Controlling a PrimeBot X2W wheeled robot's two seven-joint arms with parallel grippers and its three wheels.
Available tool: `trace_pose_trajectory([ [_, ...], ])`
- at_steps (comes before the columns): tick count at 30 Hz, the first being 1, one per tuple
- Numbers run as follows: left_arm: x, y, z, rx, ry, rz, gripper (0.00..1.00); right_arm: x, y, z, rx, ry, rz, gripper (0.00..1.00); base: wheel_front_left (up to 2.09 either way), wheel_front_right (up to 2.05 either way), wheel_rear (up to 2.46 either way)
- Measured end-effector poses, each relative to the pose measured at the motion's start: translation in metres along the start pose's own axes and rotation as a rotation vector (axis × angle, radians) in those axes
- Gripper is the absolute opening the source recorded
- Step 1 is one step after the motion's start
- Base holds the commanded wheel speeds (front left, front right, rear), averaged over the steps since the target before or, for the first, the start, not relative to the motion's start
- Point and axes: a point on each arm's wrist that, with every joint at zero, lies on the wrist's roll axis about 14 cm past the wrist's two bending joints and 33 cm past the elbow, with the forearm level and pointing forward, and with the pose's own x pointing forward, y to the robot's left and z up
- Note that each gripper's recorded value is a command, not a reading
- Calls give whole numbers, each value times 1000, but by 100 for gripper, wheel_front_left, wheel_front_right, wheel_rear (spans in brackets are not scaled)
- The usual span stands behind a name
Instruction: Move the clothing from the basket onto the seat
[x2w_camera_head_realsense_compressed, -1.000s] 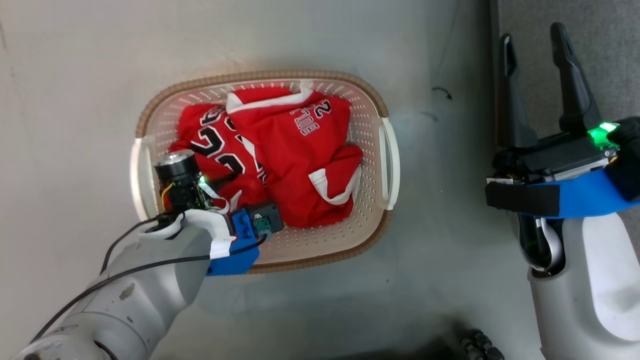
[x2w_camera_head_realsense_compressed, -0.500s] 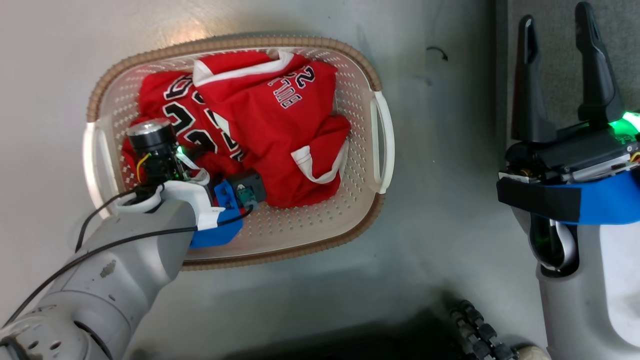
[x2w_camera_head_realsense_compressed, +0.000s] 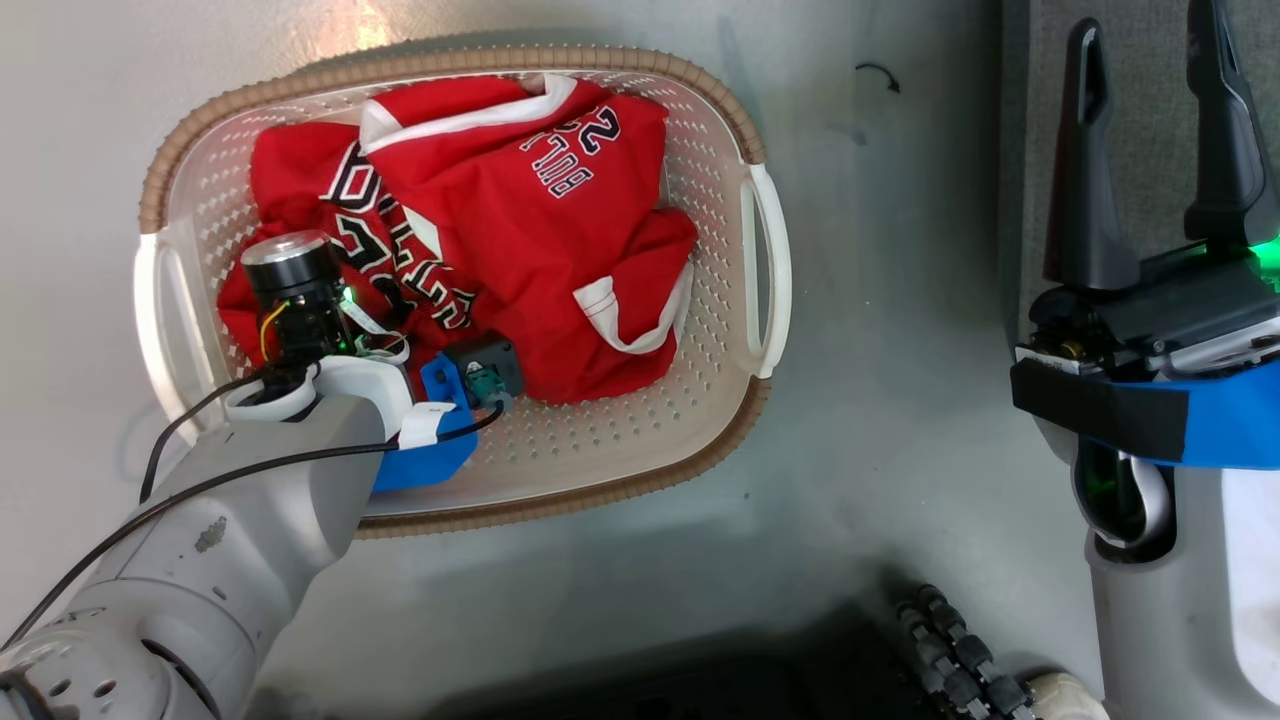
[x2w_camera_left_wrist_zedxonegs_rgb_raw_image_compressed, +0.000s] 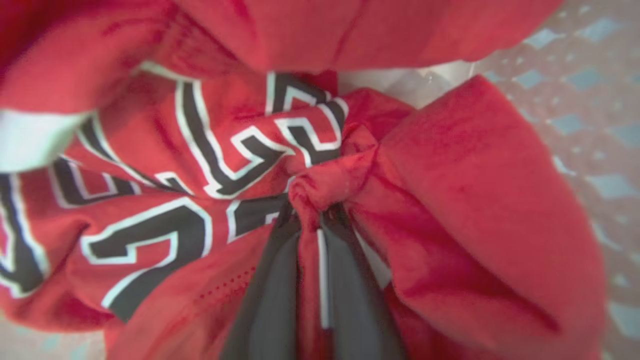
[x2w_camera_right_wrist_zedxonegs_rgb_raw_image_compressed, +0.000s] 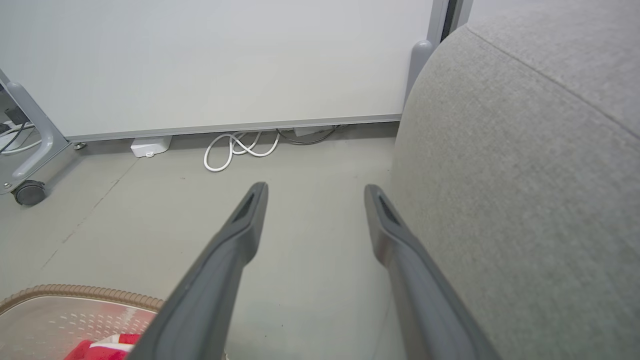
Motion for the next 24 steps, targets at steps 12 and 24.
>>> trace_pose_trajectory([
  [12,-30,21,37,-50,-141,74,0,2,6,31,3,-59,12,100,0,0,0],
  [24,-93,39,66,-149,-292,197,0,-8,16,90,15,-164,27,100,0,0,0],
])
